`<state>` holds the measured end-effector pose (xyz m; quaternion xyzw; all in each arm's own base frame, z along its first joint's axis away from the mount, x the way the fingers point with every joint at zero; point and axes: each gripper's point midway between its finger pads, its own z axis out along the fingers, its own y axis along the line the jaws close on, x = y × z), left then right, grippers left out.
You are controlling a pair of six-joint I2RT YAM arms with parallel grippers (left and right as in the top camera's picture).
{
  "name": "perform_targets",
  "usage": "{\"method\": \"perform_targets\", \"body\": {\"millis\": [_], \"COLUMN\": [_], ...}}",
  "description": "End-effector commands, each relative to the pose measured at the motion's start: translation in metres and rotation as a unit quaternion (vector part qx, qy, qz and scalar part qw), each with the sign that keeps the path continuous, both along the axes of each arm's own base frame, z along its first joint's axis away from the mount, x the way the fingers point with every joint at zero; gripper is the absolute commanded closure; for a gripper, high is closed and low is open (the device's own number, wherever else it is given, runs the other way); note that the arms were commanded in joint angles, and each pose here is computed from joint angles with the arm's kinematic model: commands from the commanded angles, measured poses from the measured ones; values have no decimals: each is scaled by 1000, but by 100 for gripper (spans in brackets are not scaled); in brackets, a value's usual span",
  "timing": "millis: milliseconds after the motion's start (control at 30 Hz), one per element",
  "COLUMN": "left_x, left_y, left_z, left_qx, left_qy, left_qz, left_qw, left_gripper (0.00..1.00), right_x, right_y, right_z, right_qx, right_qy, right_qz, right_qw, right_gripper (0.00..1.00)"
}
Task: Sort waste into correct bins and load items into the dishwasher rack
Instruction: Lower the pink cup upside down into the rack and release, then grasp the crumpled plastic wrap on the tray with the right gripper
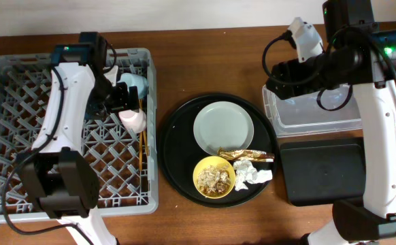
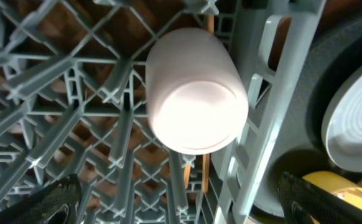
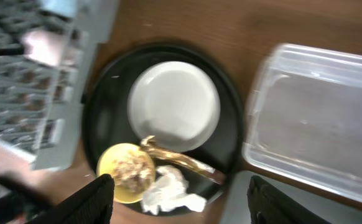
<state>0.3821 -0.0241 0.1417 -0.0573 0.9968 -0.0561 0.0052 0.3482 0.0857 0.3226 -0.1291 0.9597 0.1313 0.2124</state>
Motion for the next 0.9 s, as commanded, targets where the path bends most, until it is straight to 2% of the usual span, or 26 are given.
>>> {"method": "perform_targets", "body": {"millis": [0,200,333,467,567,867], "left_x": [11,-7,-32,-48,-50,-50], "left_y": [0,1,2,2,2,2], "left_z": [51,124,157,164,162,162], "left_qx": [-4,-7,-5,-4,-4,-4], "left_qy": [-69,-167,-202,-198,-192,-192], "left_qz": [9,19,19,19,19,19], "left_qw": [998,986,979,980,981,981], "left_gripper": [1,1,1,1,0,1], "right_x": [6,-21,-56,-100,-120,-135], "right_y": [-28,-7,14,15,20,28], "right_z": [-17,-43,-85,-126,-153,-252], "right_qx": [-63,-61,-55,-84,-82,-73], "right_qy": [28,98,191,271,285,289], "right_qz": [-75,-42,-19,0,-6,-59], "right_qw": [995,992,980,959,955,953], "right_gripper": [30,27,23,21,18,14]}}
